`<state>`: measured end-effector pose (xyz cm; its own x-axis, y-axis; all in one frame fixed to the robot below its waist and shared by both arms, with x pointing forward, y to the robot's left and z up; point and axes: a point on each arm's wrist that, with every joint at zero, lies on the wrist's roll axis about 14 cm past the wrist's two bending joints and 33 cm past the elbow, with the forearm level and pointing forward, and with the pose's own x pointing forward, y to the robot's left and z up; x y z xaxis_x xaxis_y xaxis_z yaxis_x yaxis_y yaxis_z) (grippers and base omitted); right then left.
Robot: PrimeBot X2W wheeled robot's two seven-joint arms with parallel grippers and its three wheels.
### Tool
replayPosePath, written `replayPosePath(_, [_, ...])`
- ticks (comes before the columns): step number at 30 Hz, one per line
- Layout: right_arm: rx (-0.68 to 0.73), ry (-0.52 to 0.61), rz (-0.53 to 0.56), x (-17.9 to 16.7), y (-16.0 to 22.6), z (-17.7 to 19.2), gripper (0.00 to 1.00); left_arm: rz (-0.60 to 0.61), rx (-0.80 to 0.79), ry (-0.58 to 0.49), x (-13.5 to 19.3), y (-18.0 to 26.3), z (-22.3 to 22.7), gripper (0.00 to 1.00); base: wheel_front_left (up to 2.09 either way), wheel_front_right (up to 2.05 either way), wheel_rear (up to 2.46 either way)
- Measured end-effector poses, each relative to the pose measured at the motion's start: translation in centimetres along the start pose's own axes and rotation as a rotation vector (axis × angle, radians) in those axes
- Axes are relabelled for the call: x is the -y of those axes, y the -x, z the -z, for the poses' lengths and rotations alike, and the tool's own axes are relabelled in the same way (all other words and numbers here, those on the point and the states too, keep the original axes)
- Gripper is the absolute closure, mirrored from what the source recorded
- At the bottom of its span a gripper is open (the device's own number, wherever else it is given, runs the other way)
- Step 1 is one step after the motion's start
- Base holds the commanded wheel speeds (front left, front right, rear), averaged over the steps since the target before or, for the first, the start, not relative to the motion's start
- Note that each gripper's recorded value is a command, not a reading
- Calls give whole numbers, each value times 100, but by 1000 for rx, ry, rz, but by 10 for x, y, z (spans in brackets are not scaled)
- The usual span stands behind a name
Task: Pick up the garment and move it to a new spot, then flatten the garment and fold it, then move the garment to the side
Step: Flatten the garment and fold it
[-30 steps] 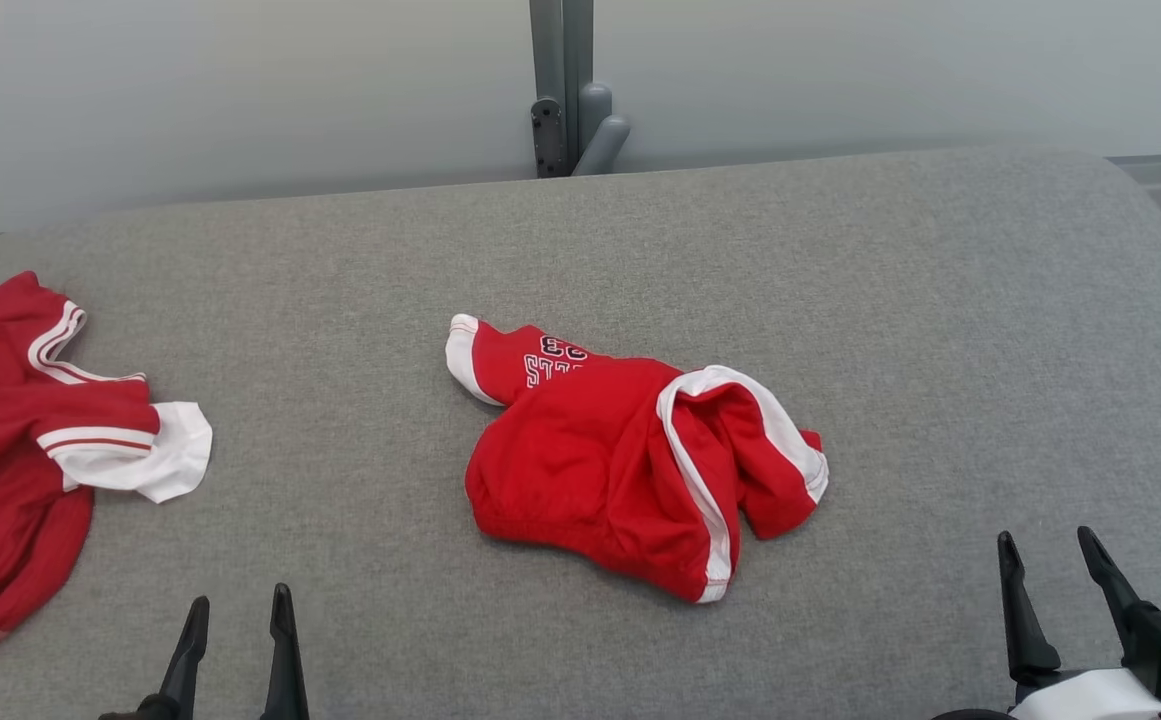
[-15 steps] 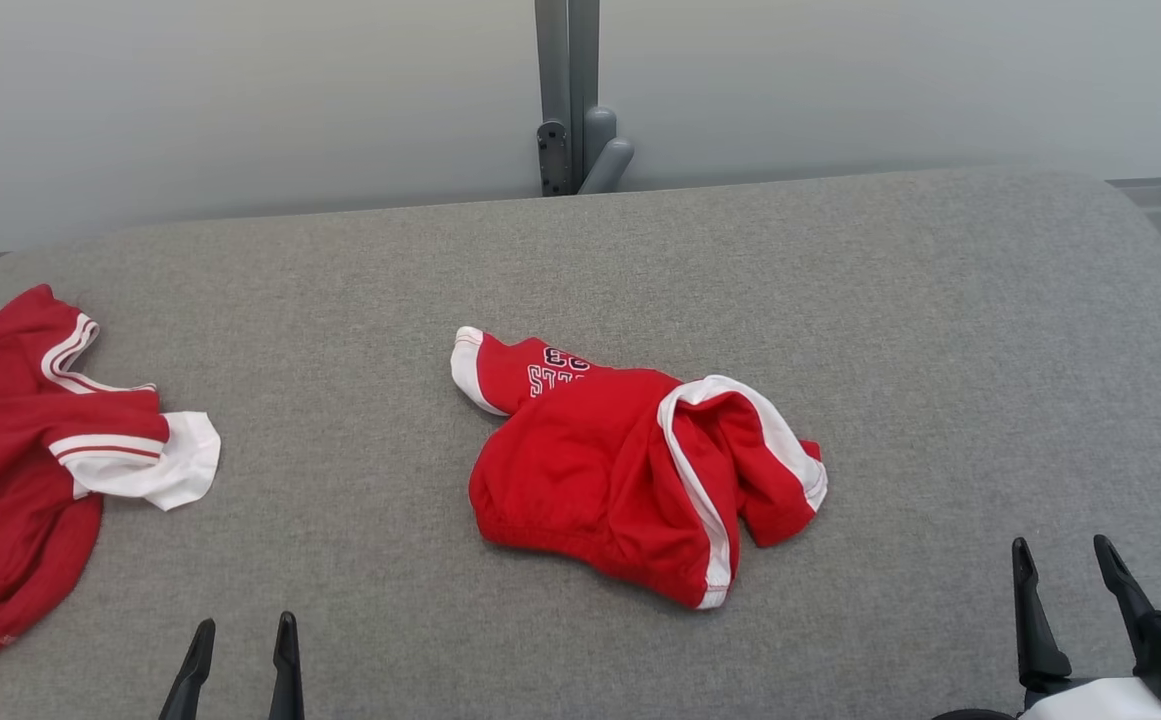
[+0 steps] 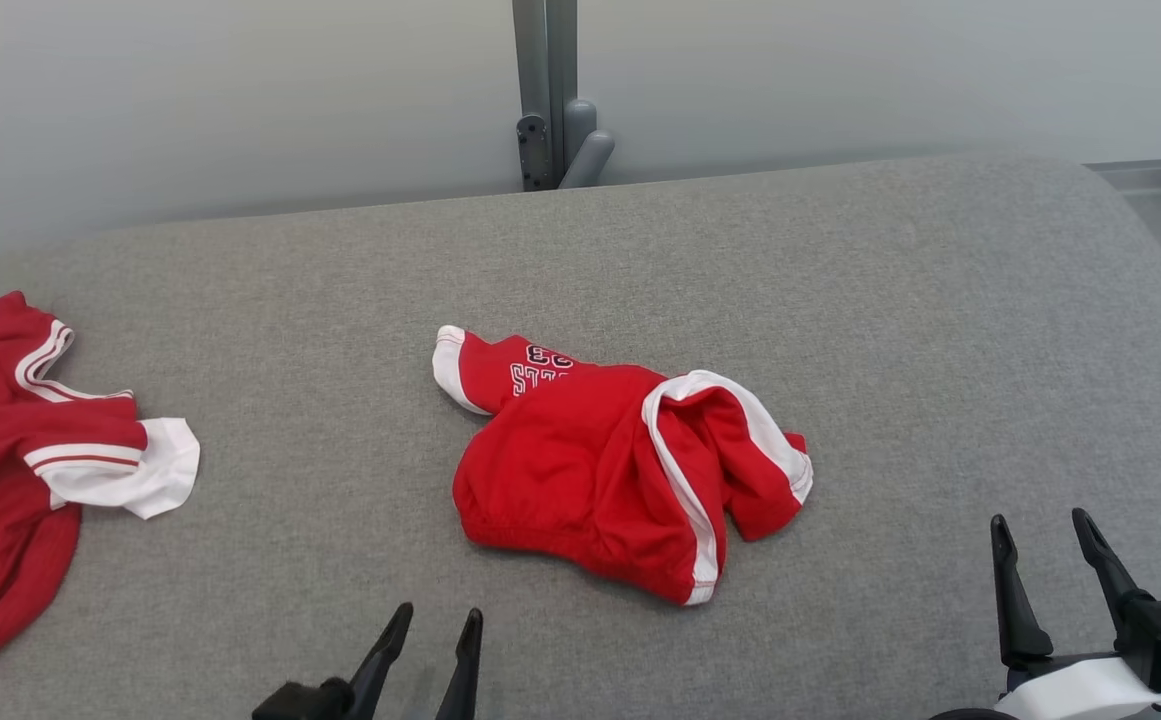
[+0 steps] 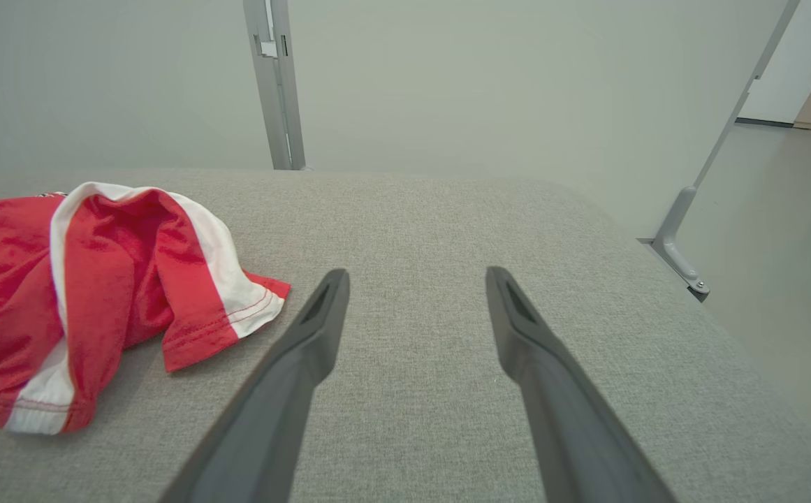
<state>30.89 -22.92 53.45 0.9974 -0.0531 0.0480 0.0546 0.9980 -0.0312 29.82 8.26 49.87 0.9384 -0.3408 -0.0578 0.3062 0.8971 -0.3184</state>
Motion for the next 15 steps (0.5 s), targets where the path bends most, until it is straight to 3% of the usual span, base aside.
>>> replayPosePath(10, [10, 6, 5, 1, -3, -4, 0, 175, -284, 199, 59, -40, 43, 0, 0, 0, 0])
replayPosePath(15, [-3, 2, 54, 13, -1, -1, 0, 219, -454, 435, 87, -42, 66, 0, 0, 0, 0])
